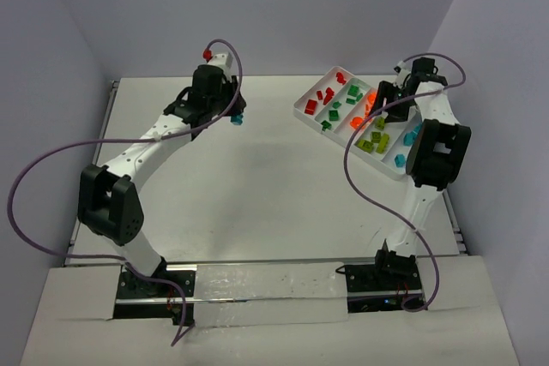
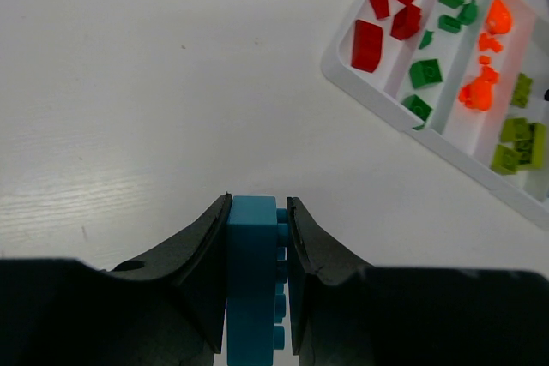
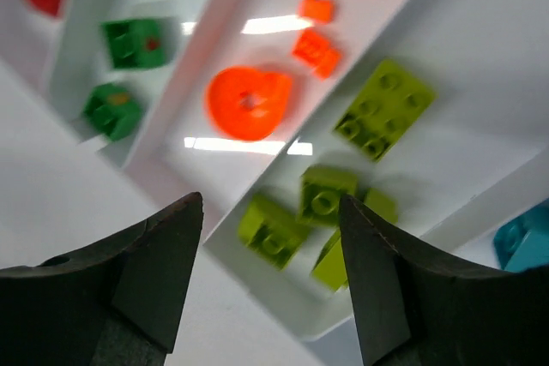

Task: Sort the legos into containers by color

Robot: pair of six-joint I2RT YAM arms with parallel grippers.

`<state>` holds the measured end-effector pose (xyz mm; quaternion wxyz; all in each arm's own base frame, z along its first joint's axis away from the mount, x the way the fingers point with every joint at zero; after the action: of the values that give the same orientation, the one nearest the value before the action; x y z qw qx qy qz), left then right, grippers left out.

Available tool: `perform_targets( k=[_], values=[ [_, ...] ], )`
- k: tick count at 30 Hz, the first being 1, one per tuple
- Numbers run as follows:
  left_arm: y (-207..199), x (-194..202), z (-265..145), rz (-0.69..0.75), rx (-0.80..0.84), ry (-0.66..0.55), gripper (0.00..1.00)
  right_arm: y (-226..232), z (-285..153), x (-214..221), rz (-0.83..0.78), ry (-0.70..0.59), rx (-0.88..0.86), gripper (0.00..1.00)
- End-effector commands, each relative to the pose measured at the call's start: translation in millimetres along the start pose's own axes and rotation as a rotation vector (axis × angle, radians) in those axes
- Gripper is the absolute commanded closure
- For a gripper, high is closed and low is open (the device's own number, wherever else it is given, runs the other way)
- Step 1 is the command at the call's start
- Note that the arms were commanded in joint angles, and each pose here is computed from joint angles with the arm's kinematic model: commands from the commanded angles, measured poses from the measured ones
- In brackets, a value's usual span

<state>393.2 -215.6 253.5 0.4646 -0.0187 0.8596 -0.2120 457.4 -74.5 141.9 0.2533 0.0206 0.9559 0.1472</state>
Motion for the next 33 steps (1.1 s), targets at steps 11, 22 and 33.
perform_targets(
  k=[11,22,33],
  values=[
    [-39,-52,-67,-0.376,0.466,0.066,1.00,298,-121,14,-0.405,-0.264,-0.629,0.01],
    [-19,-59,-62,-0.413,0.268,-0.020,1.00,413,-97,37,-0.385,-0.216,-0.706,0.00],
    [-14,-64,-60,-0.442,0.204,-0.044,1.00,456,-90,37,-0.337,-0.251,-0.751,0.00]
  ],
)
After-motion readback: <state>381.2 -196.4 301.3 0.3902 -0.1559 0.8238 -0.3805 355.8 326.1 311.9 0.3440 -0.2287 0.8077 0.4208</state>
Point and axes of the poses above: each gripper's point midway between its finger pads, its own z axis out along the fingers, its own y axis along the line the jaws close on, x = y × z, the point moved 6 cm from there along -z, back along the fingers, and after that the axes turned 6 degrees about -z, right-handed, at the moved point
